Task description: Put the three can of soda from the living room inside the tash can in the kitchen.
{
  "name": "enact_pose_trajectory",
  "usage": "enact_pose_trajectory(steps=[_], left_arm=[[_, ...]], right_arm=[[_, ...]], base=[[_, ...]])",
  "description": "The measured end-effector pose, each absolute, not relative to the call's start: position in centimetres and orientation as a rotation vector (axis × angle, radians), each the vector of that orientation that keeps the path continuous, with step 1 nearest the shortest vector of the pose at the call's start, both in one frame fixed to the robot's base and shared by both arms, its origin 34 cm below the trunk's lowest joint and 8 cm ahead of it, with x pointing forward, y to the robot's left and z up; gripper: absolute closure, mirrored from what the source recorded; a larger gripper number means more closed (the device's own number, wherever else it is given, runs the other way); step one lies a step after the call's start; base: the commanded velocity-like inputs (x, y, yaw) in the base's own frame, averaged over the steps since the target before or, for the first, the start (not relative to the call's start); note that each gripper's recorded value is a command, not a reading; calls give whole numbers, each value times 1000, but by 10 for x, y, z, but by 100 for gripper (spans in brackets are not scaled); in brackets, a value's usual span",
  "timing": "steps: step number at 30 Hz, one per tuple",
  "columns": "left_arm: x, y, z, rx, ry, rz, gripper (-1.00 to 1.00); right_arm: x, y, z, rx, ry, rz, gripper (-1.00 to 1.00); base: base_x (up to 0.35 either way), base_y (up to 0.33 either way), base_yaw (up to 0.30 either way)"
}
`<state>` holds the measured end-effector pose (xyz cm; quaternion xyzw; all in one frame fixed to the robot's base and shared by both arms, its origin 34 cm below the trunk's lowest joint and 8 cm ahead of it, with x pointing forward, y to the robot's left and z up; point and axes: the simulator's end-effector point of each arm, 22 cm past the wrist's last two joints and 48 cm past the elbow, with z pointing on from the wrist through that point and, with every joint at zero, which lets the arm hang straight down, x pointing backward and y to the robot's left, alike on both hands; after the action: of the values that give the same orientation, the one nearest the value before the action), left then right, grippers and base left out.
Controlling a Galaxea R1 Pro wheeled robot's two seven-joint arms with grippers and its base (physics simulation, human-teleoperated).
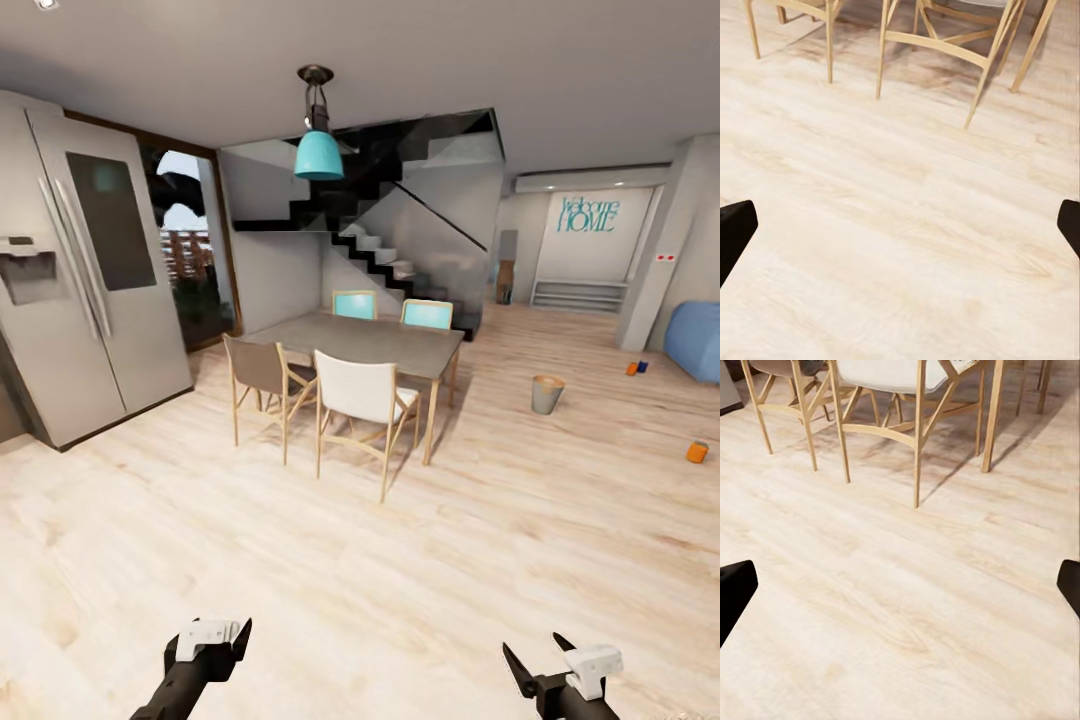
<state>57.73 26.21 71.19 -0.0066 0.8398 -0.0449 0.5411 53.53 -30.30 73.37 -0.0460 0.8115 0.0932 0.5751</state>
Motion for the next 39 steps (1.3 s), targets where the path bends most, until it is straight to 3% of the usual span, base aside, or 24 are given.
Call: enact_pose_trajectory(steps=[26, 39], left_arm=[[574, 262, 705, -18, 2011, -108, -100], [573, 262, 703, -19, 2015, -109, -100]], right_arm=[[536, -305, 734, -100, 1900, 209, -100], [536, -305, 734, -99, 1900, 210, -100]], base=[[253, -176, -45], [252, -159, -204]])
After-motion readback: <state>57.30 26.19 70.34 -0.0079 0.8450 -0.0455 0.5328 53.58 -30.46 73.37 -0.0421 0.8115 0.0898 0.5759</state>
